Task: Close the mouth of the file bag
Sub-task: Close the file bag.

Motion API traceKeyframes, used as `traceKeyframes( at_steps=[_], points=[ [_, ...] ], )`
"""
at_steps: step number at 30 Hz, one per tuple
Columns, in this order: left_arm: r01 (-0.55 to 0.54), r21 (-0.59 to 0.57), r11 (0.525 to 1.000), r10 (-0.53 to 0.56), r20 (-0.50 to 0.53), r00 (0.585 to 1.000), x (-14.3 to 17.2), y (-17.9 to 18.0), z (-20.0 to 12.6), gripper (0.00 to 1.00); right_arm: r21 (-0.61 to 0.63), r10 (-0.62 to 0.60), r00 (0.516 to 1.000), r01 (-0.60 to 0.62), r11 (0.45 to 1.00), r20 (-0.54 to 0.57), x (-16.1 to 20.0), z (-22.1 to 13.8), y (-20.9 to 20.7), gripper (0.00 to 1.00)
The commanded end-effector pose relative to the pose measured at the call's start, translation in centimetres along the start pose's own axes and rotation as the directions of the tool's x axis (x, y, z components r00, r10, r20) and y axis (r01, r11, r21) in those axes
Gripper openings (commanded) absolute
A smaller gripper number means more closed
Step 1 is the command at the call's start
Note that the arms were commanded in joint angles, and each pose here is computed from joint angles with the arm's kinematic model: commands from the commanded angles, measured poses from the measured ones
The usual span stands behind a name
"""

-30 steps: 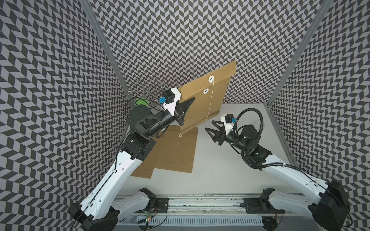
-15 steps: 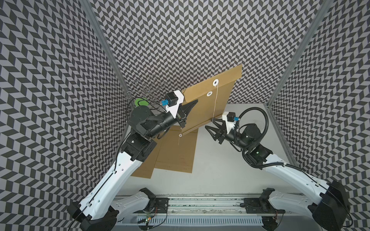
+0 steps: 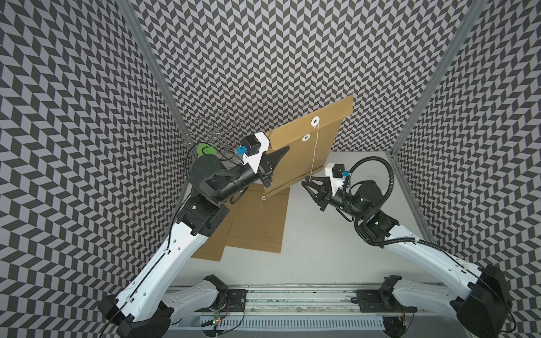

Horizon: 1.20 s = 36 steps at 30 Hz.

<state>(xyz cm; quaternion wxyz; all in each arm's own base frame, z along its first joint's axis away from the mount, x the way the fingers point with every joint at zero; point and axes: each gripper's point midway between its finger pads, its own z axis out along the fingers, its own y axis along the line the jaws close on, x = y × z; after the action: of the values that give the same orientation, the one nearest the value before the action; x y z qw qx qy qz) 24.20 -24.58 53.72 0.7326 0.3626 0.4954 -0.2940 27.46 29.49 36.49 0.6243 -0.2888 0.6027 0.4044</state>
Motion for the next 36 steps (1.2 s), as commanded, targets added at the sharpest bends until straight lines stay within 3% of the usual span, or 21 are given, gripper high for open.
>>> traceKeyframes(
  at_steps=[1,10,27,32,36],
  points=[
    [-0.036,-0.014,0.999,0.037,0.06,0.998,-2.63,0.02,-0.6,0.0,0.011,-0.03,0.996,0.029,1.0,0.082,-3.14,-0.37,0.08,0.25],
    [-0.033,-0.016,0.999,0.034,0.053,0.998,-2.33,0.09,-0.47,0.0,0.034,-0.034,0.995,0.031,0.999,0.09,-3.54,-1.22,-0.4,0.23],
    [-0.02,-0.009,1.0,0.02,0.056,0.998,-2.42,0.02,-0.41,0.0,0.023,-0.028,0.996,0.027,0.999,0.079,-3.46,-1.05,-0.29,0.08],
    [-0.017,0.001,1.0,0.017,0.061,0.998,-2.54,-0.16,-0.45,0.0,0.036,-0.028,0.997,0.025,0.999,0.078,-3.52,-0.92,-0.56,0.24],
    [-0.011,0.006,1.0,0.011,0.059,0.998,-2.37,-0.23,-0.38,0.0,0.03,-0.028,0.996,0.025,0.999,0.083,-3.74,-0.71,-0.52,0.23]
  ],
)
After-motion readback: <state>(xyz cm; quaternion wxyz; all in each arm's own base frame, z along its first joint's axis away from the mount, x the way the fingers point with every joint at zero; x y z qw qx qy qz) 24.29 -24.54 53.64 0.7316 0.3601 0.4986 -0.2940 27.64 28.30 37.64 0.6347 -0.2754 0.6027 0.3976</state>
